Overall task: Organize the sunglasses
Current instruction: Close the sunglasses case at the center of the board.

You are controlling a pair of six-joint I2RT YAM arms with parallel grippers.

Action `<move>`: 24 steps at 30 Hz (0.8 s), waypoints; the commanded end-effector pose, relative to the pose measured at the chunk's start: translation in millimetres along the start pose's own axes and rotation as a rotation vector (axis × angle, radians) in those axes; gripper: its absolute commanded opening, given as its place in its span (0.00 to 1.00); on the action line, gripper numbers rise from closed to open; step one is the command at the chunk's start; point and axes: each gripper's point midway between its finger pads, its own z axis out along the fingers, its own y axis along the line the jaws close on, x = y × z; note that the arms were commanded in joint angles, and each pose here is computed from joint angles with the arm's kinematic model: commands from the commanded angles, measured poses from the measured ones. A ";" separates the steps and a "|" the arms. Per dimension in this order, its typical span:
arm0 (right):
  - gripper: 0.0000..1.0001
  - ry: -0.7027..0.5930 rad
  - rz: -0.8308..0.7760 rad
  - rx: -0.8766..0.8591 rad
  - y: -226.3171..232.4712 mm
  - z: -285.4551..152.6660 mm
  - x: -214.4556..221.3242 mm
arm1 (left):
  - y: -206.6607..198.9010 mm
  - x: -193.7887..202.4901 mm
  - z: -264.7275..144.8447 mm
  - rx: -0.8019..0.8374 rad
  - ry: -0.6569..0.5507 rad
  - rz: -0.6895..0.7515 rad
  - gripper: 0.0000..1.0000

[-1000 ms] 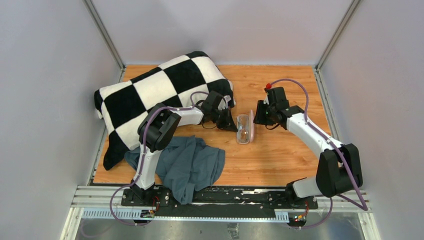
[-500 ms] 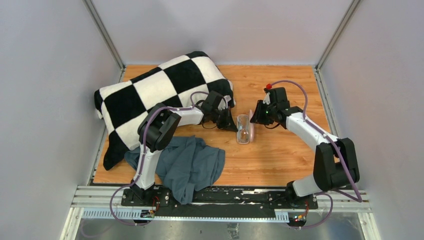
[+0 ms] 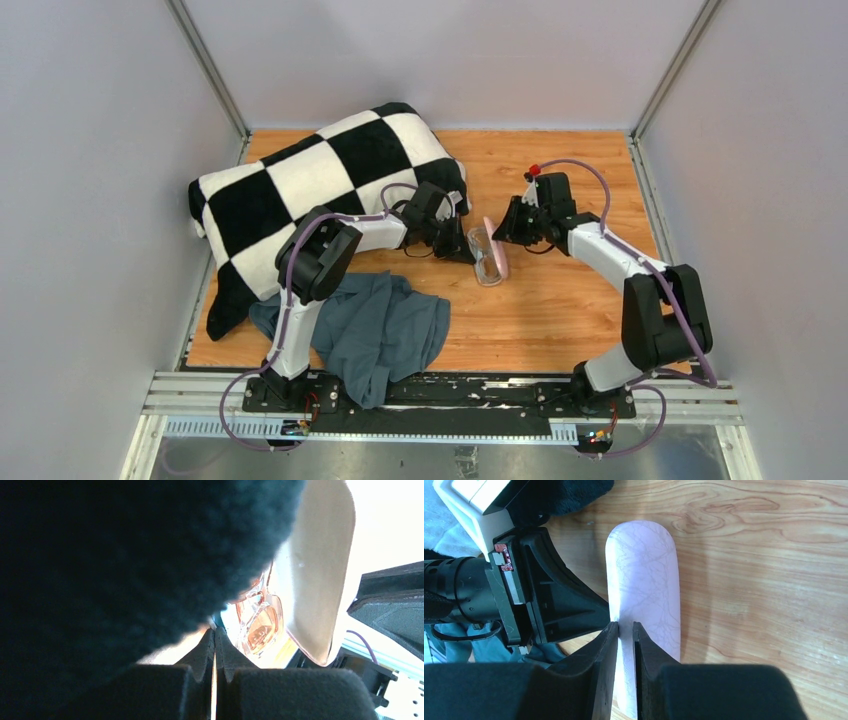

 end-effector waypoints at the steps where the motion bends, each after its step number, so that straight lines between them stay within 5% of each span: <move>1: 0.22 0.137 0.043 -0.012 -1.9 17.5 43.1 | 16.0 6.4 3.7 -0.034 0.028 -0.041 0.00; 24: 0.20 0.216 0.045 0.060 -20.1 36.4 67.3 | 4.8 -3.3 -26.9 -0.121 -0.006 0.062 0.04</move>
